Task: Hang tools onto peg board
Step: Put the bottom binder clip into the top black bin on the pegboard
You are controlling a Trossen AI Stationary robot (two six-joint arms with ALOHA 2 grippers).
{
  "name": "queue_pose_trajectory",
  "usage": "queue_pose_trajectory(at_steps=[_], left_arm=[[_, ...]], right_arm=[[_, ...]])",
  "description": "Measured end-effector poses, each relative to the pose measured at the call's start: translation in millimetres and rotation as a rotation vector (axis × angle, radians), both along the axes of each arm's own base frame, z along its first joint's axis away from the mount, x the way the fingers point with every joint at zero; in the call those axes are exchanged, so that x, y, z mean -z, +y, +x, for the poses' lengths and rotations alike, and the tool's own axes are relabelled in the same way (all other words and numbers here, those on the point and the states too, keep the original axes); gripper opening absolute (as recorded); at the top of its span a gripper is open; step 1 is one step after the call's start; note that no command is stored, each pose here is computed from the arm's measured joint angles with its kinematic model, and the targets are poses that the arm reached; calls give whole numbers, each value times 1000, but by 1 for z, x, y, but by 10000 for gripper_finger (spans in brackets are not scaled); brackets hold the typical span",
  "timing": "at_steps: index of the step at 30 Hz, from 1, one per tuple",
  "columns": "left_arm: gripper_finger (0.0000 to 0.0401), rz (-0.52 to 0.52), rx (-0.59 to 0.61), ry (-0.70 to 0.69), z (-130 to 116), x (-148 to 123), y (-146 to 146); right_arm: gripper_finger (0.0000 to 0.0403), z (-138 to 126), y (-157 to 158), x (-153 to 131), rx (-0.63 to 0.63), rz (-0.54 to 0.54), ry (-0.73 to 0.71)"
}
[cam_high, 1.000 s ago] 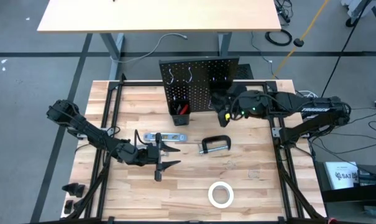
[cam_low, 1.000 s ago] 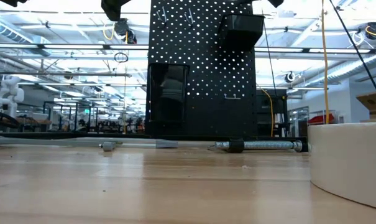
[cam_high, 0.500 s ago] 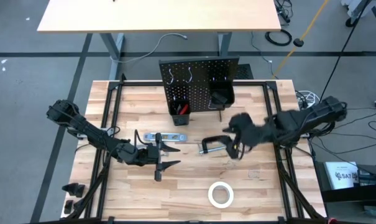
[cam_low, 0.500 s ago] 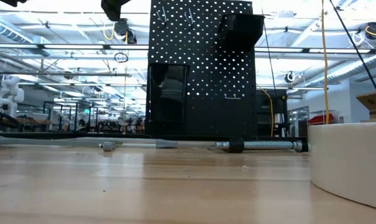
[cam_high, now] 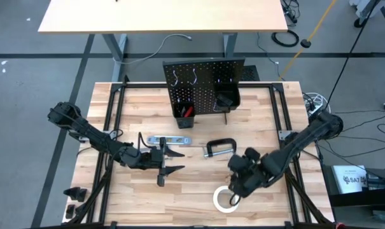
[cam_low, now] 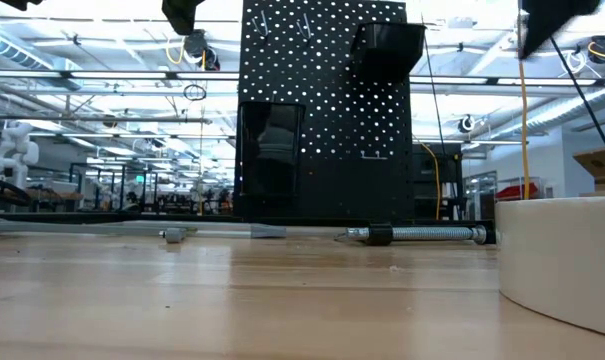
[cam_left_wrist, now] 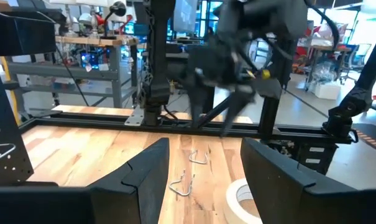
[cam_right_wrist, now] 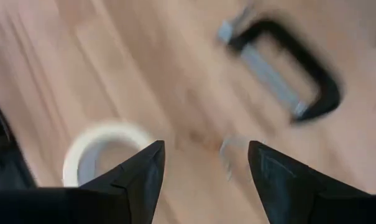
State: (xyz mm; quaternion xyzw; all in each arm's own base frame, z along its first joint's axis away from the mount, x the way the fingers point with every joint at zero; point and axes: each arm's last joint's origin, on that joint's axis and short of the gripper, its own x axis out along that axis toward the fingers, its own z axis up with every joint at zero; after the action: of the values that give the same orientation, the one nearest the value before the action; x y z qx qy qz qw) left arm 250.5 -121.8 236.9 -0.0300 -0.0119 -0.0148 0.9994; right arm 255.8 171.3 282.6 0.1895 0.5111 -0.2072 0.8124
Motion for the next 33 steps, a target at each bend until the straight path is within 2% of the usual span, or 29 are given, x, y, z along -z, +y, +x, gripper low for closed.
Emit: queue_pose_trajectory(at_steps=[4, 9, 13, 17, 22, 25, 28, 33], left_arm=[[203, -1, 1, 0, 0, 0, 0], [203, -25, 3, 1, 0, 0, 0], [203, -26, 5, 2, 0, 0, 0], [203, -48, 25, 10, 0, 1, -1], [203, -61, 32, 17, 0, 2, -1], [203, -64, 33, 31, 0, 3, -1], [203, -64, 40, 32, -1, 3, -3], [203, -64, 55, 32, -3, 3, -6]], right_arm=[[224, -1, 13, 18, 40, 53, 113], [224, -12, 17, 27, 183, 17, 196], [224, -29, 14, 27, 304, -12, 333], [224, -41, 15, 36, 363, -15, 437], [224, -51, 15, 61, 365, 6, 513], [224, -58, 12, 78, 358, 61, 538], [224, -66, 5, 94, 340, 131, 513], [224, -82, -10, 108, 293, 166, 476]])
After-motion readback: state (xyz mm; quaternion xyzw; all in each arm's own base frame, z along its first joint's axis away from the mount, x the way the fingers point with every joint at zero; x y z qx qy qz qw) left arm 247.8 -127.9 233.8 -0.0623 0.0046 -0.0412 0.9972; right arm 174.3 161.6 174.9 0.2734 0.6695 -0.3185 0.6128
